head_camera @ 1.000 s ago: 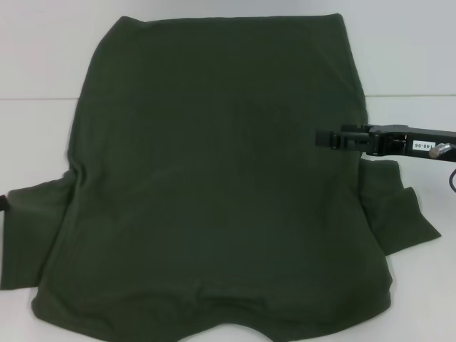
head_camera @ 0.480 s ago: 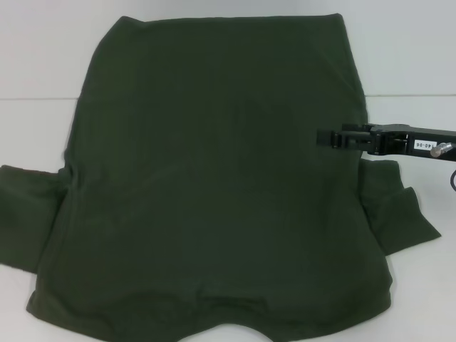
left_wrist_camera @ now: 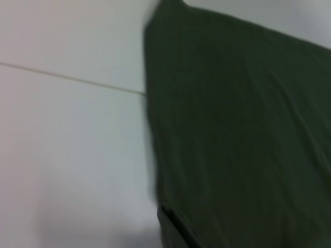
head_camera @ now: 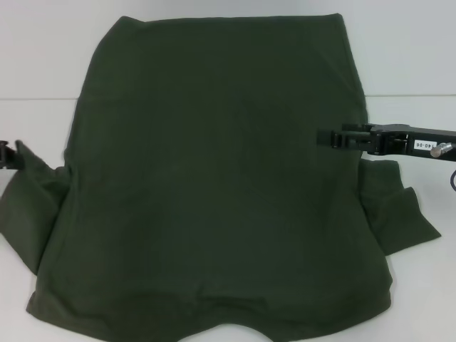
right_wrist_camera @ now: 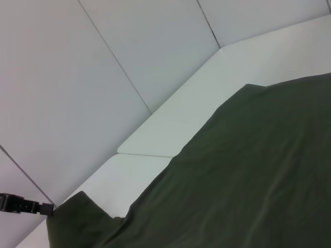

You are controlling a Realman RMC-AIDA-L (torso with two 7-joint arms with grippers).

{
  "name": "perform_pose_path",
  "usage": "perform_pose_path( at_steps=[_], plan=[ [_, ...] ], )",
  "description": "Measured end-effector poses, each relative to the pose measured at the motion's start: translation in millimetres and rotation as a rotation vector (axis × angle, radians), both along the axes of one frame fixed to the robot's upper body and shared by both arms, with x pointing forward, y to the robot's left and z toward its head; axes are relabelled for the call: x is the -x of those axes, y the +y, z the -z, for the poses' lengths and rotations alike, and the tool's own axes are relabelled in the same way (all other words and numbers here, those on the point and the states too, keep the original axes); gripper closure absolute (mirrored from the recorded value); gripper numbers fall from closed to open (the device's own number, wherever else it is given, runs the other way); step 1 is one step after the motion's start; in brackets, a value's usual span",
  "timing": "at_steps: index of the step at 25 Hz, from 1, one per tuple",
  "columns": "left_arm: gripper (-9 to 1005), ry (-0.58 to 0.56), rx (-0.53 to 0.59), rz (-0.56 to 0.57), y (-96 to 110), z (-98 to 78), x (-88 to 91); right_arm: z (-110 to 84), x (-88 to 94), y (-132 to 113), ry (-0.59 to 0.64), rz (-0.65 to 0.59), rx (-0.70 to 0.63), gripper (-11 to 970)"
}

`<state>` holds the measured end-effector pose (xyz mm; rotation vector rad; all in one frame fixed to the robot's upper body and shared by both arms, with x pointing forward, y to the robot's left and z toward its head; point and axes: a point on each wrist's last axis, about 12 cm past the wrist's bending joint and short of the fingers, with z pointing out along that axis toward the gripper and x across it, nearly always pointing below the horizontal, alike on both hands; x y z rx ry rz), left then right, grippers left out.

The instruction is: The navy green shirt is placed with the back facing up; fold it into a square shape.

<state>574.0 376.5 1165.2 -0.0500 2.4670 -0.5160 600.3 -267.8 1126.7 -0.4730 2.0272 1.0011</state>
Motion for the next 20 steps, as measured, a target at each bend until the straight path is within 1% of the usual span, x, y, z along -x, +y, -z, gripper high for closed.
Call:
perform_pose_path(
  at_steps=[6,10,15,19,20],
  plan=[
    [935,0.002,-0.056,0.038,-28.3,-19.9,-5.1,1.9,0.6,0.4,0.005,0.000,-0.002,115],
    [928,0.036,-0.078,0.072,-47.3,-26.5,-10.8,2.2,0.9,0.0,0.006,0.001,-0.001,117],
    [919,0.089,-0.121,0.094,-74.0,-23.6,-21.0,3.5,1.6,-1.5,0.006,0.007,0.001,120],
    [911,0.118,-0.147,0.109,-95.2,-16.4,-29.9,3.8,1.5,-1.5,0.006,0.008,0.002,122],
    [910,0.131,-0.153,0.120,-101.8,-12.3,-32.2,3.9,1.5,-1.5,0.006,0.008,0.002,123]
  ],
)
